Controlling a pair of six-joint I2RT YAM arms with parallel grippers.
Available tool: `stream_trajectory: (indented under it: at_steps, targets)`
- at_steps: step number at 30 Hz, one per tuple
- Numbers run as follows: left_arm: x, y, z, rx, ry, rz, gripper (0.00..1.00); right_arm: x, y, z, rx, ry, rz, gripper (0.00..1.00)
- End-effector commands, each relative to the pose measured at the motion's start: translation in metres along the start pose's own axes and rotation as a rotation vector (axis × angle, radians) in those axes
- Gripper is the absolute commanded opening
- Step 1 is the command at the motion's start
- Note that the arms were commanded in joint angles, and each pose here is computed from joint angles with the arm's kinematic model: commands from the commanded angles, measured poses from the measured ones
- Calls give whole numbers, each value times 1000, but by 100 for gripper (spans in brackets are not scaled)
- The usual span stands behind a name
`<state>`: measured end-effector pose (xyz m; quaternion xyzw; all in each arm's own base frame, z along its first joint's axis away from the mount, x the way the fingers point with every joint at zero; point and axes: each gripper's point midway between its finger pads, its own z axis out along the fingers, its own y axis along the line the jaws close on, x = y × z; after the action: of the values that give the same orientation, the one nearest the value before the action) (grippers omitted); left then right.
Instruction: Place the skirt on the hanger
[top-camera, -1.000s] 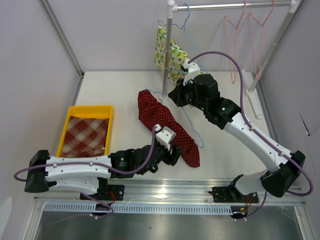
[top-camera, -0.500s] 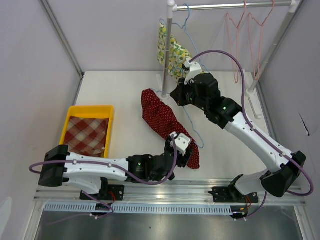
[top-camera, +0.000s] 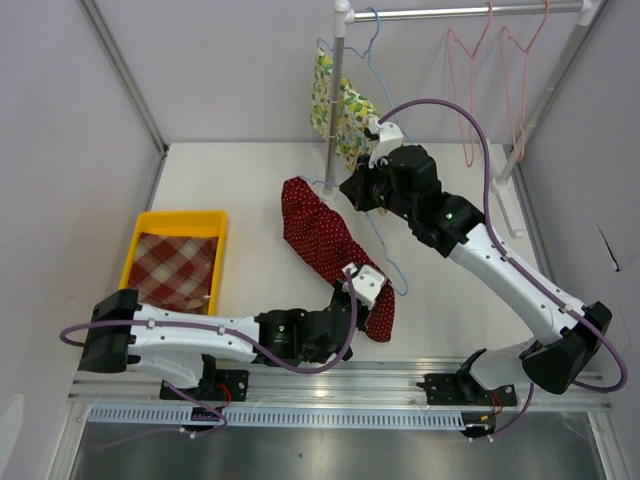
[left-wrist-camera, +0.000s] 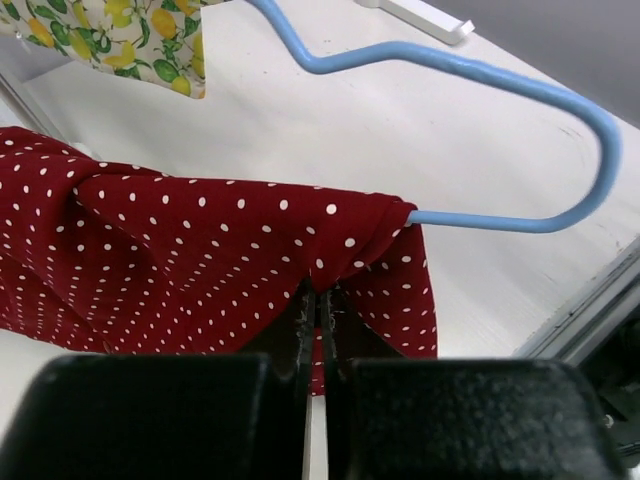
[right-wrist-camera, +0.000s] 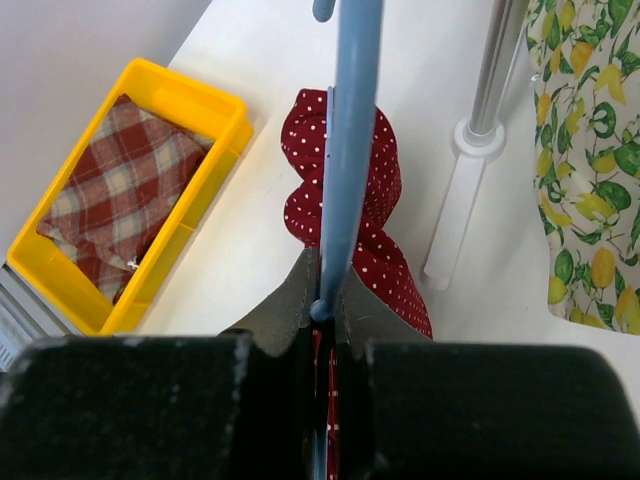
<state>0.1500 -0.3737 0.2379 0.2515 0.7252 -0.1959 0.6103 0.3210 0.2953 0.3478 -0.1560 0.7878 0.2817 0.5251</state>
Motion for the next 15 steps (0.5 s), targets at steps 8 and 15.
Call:
stream_trajectory:
  at_steps: [8, 15]
  targets:
    - [-41, -26, -33, 137, -80, -43, 0, -50, 2, -6, 14, -140, -23, 0]
    - [-22, -27, -48, 174, -26, -67, 0, -57, -4, -7, 18, -149, -18, 0]
